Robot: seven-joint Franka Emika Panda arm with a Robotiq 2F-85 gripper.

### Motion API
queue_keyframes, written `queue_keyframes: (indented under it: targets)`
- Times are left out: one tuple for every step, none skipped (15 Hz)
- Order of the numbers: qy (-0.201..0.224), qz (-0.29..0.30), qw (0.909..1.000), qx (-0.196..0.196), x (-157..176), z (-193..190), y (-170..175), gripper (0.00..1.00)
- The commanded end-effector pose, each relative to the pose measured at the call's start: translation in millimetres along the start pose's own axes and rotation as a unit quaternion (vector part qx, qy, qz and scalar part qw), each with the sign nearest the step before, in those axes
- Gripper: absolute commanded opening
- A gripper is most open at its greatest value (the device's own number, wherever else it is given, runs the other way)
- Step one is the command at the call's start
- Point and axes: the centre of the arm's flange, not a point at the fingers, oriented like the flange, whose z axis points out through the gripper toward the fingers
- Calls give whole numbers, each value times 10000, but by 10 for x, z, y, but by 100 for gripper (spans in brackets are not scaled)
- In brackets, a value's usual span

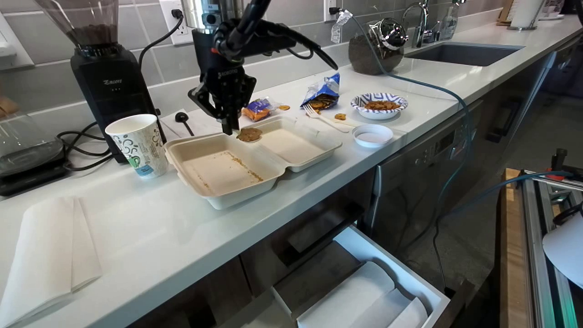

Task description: Pour the contents in the white object onto the container

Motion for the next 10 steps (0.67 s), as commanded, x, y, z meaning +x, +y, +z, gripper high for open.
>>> queue_keyframes:
  targets:
    - [268,140,9995,-44,98,78,-146,4]
    - [323,161,9993,-42,105,78,-172,4]
    - [407,145,9991,-46,102,79,-204,4]
    - [495,98,9987,-22,97,72,-234,4]
    - [618,65,9981,-28,92,55,-267,4]
    - [737,-8,9973,-7,84,34,-301,4]
    - [866,-48,9962,-39,69,13,-323,4]
    - [980,-106,9951,-38,58,-14,-337,4]
    - [1087,-154,9939,-33,43,-38,-343,4]
    - [1198,-188,9926,-18,19,-67,-327,4]
